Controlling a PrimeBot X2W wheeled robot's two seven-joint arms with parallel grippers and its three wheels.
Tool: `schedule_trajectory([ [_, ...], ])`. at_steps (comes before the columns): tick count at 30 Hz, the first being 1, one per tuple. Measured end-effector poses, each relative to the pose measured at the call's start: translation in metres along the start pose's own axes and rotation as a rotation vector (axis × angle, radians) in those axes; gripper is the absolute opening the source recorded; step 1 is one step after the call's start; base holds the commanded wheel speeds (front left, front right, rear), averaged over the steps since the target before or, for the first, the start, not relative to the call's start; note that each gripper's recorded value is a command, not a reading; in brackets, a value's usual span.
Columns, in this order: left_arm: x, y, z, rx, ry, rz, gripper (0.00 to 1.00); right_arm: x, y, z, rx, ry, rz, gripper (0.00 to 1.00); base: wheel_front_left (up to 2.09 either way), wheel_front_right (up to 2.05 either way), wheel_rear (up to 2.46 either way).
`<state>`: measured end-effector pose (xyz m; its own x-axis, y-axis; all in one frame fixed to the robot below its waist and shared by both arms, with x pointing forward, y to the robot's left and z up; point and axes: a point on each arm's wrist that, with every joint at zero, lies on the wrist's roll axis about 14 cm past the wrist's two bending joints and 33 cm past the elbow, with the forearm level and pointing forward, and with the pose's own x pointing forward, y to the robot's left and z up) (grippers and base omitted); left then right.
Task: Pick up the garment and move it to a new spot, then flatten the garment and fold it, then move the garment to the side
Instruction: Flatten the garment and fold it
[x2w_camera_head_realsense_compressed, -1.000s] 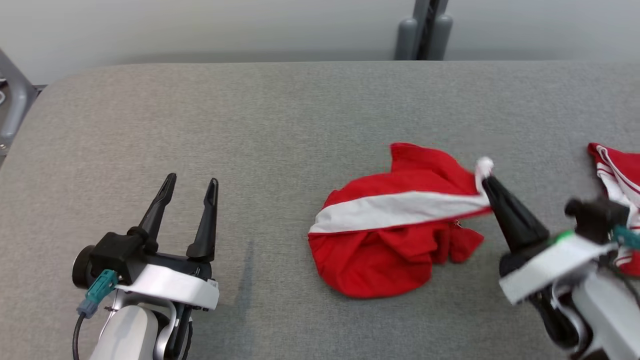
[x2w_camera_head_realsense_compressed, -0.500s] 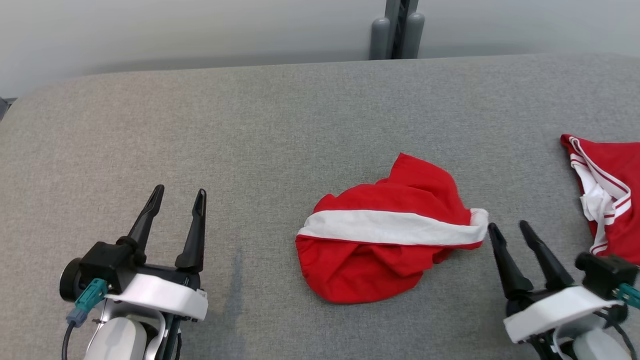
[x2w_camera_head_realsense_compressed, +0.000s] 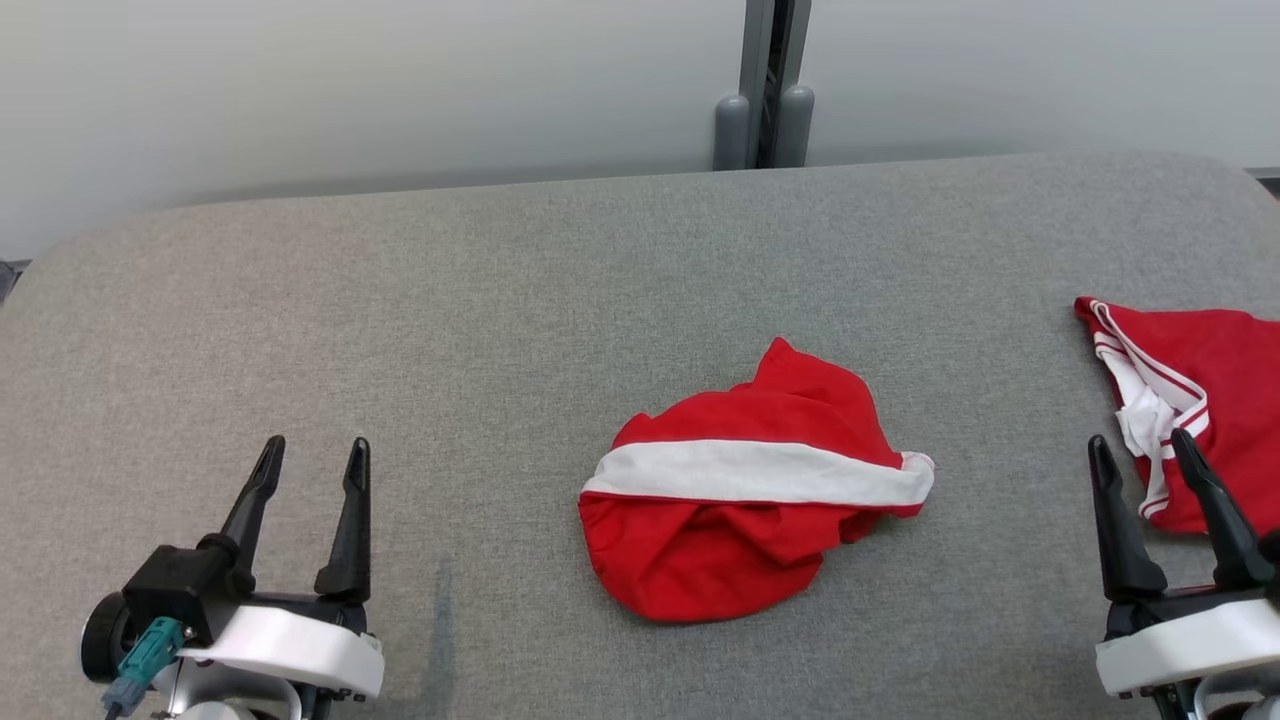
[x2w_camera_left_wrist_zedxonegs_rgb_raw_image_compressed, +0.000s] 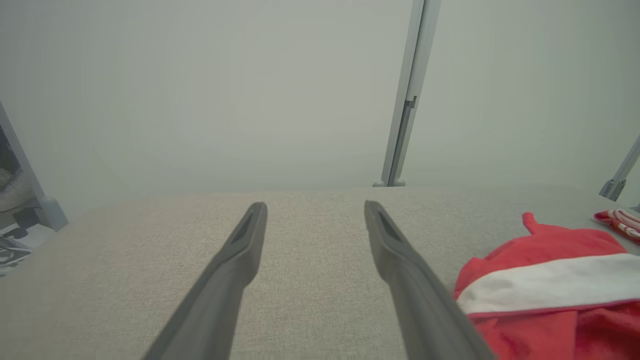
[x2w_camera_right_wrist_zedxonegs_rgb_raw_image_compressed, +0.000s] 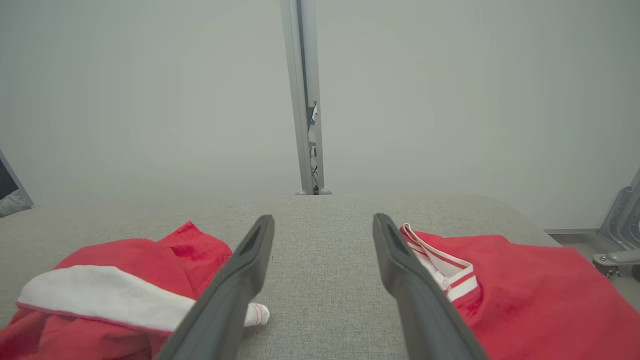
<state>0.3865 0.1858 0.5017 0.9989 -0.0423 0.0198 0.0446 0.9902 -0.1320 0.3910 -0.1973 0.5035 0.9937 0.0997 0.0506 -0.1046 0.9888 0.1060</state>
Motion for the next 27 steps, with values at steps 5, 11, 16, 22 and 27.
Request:
schedule_trajectory([
  [5,-0.014,0.000,0.000,-0.004,0.007,0.012,1.00,-0.009,0.009,0.008,-0.008,0.000,0.002,1.00,0.00,0.00,0.00],
  [11,-0.022,0.000,-0.001,-0.009,0.014,0.017,1.00,-0.016,0.012,0.011,-0.005,0.009,0.002,1.00,0.00,0.00,0.00],
  [16,-0.021,-0.005,-0.004,-0.011,0.026,-0.003,1.00,-0.016,0.014,0.013,-0.003,0.010,0.005,1.00,0.00,0.00,0.00],
  [22,0.007,-0.037,-0.006,-0.067,0.067,-0.121,1.00,-0.014,0.015,0.008,0.003,0.031,0.009,1.00,0.00,0.00,0.00],
  [27,0.032,-0.072,-0.040,-0.118,0.254,-0.233,1.00,-0.011,0.011,0.005,0.005,0.040,-0.001,1.00,0.00,0.00,0.00],
])
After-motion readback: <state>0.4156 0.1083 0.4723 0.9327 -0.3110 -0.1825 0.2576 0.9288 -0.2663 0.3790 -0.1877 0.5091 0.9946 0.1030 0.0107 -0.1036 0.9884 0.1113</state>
